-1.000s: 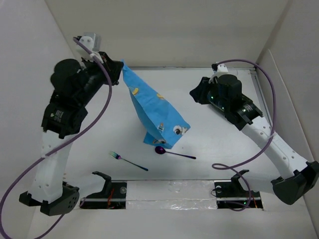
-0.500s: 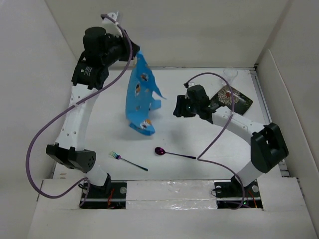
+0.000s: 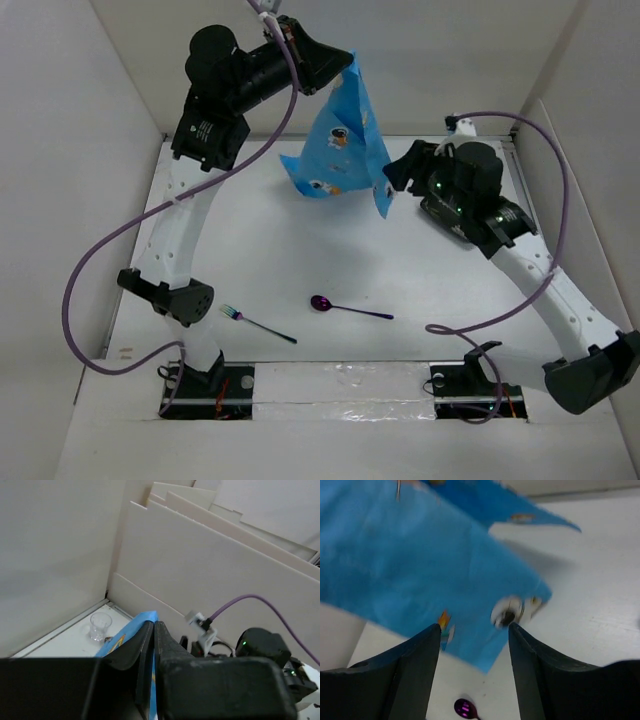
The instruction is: Set the dinner table for one person
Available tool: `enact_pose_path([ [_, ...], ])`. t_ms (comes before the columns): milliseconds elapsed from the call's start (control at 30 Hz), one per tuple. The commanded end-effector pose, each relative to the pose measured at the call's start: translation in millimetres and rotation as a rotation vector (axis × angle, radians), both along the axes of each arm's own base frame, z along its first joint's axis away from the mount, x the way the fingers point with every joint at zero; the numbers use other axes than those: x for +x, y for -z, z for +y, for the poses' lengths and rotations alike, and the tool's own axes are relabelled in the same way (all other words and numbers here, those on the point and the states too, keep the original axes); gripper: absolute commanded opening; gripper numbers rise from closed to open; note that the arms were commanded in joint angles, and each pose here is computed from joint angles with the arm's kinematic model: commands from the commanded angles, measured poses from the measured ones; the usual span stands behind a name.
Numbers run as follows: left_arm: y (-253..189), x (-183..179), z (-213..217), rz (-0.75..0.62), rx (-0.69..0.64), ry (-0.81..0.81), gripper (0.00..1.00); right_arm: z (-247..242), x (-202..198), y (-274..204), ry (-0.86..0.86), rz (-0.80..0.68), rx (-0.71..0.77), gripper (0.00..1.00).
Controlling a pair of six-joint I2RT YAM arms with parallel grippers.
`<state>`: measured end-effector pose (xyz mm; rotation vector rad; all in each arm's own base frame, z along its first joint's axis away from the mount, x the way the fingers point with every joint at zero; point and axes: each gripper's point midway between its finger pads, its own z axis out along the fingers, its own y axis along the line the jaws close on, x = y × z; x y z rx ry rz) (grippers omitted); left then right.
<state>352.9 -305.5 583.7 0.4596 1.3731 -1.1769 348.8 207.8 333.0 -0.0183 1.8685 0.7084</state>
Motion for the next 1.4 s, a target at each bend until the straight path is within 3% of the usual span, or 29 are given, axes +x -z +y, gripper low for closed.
enact_pose_path([
  [0,-83.4,-60.2,49.2,-0.251,-0.124,-0.016,0.00,-30.1,-0.6,-44.2,0.075,-0.095,0.000,0.65],
  [100,-67.7,-34.1,87.4,-0.234,-0.114,-0.143,0.00,-42.2,5.1,-37.9,0.089,-0.068,-0.036,0.70],
  [267,-7.8,10.0,120.5,-0.149,-0.070,-0.148,0.00,-48.5,17.9,23.7,0.124,0.064,-0.091,0.71],
  [500,130.1,105.8,133.9,0.116,0.093,-0.205,0.00,-51.9,23.2,139.4,0.145,0.279,-0.195,0.75],
  [633,203.6,151.4,164.8,0.263,0.123,-0.299,0.00,-21.8,24.4,201.6,0.032,0.437,-0.224,0.75],
  [800,277.9,181.6,190.1,0.414,0.188,-0.338,0.00,20.1,1.5,222.9,-0.091,0.458,-0.218,0.76],
  [967,285.0,178.9,187.3,0.419,0.166,-0.323,0.00,71.7,-40.3,240.5,-0.331,0.450,-0.211,0.76],
  [1067,285.3,176.7,188.0,0.418,0.179,-0.324,0.00,94.0,-65.2,252.0,-0.394,0.434,-0.303,0.67],
  [1367,291.8,172.1,187.4,0.437,0.189,-0.316,0.00,130.5,-64.2,261.1,-0.487,0.386,-0.351,0.68],
])
